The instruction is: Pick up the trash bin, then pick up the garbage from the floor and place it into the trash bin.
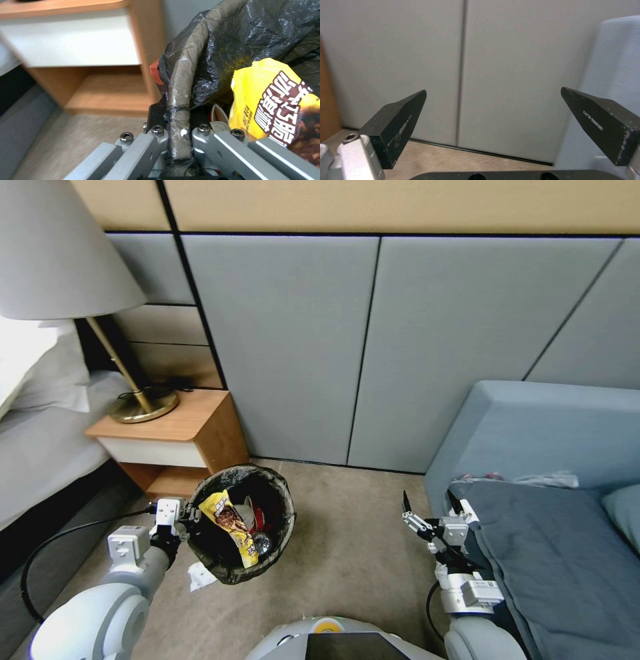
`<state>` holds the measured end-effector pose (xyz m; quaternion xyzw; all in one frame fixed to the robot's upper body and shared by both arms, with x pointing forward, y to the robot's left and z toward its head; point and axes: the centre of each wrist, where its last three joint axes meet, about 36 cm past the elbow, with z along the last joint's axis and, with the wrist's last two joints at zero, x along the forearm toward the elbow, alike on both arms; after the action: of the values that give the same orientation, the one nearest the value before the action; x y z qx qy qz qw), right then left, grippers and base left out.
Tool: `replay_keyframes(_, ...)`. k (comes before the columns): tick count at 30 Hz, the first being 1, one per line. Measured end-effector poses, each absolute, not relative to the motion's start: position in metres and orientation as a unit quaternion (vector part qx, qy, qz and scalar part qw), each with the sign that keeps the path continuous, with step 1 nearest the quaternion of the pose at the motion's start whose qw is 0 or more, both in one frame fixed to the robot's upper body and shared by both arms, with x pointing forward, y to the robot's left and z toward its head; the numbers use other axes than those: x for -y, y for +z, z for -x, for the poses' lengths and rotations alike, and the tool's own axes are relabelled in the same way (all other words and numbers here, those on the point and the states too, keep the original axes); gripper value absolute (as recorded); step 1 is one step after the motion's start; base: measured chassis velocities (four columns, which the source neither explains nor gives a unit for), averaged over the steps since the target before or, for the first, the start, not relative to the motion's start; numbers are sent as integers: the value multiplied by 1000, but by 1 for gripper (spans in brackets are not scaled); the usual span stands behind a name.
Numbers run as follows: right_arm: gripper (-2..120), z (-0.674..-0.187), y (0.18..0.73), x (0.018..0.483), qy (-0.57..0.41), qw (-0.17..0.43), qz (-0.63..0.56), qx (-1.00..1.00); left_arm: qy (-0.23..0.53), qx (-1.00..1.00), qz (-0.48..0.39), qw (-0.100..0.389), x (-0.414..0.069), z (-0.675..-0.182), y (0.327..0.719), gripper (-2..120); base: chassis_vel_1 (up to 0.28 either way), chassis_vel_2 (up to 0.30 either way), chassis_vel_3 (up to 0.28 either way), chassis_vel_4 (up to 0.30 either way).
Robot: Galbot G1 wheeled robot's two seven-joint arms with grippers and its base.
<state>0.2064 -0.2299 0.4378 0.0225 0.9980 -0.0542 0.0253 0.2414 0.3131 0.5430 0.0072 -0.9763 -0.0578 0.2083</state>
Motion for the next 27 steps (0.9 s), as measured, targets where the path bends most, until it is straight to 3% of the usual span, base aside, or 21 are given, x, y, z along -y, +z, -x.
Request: replay_keyframes(27,100,-211,437,224,-50,-6,-24,-998,-65,976,-12,207,-312,-237,547,1,85,85,83,82)
